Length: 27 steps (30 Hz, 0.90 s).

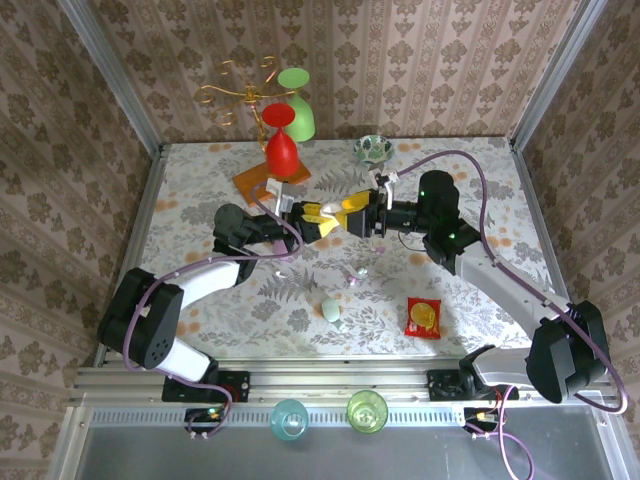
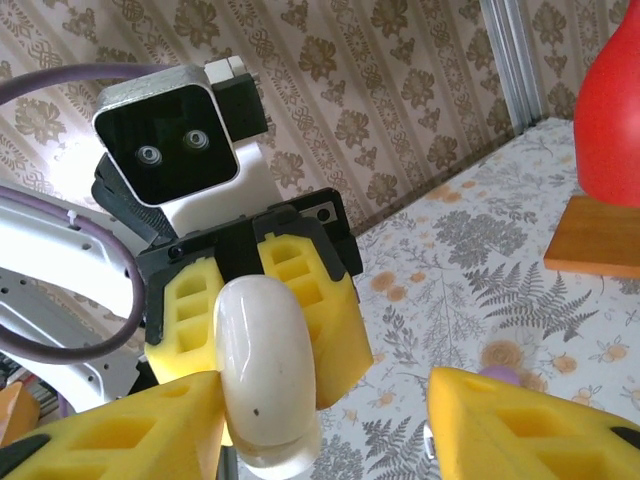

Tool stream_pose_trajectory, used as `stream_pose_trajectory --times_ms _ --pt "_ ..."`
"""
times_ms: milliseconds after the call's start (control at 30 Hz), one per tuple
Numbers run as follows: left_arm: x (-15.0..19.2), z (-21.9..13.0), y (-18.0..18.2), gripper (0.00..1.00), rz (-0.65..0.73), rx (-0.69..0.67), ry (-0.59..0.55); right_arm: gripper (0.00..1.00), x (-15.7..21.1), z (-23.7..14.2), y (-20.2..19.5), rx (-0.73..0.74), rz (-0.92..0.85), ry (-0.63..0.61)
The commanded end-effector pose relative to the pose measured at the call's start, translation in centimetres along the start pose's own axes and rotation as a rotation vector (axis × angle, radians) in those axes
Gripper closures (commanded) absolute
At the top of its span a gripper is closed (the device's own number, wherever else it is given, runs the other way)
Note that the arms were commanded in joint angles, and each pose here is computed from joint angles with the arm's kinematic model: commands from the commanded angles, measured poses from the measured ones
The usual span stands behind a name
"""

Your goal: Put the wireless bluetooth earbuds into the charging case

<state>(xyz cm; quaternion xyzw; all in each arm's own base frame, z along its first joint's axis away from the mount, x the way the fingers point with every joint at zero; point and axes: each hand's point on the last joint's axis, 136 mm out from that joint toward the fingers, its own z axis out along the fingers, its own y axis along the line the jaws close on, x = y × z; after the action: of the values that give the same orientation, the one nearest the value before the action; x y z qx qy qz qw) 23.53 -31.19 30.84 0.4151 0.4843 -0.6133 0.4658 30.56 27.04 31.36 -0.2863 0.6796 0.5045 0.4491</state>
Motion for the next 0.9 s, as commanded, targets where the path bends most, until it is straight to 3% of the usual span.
stream_pose_trajectory --times_ms 0,400,633,867 --pt "-0.9 0.3 -2.0 1.00 0.087 0.075 0.002 0.41 -2.1 -0.1 -1.3 0.056 0.020 -0.064" --pt "-0.8 0.2 -2.5 1.00 0.144 0.088 0.005 0.27 -2.6 -0.2 -1.9 0.107 0.042 -0.055" --pt "-0.8 0.2 -1.3 1.00 0.173 0.035 -0.016 0.14 -3.0 -0.9 1.0 0.013 -0.040 -0.055" --pt "-1.4 -0.1 0.0 1.00 0.227 -0.025 -0.043 0.12 -4.1 -2.7 1.9 0.079 -0.068 -0.090"
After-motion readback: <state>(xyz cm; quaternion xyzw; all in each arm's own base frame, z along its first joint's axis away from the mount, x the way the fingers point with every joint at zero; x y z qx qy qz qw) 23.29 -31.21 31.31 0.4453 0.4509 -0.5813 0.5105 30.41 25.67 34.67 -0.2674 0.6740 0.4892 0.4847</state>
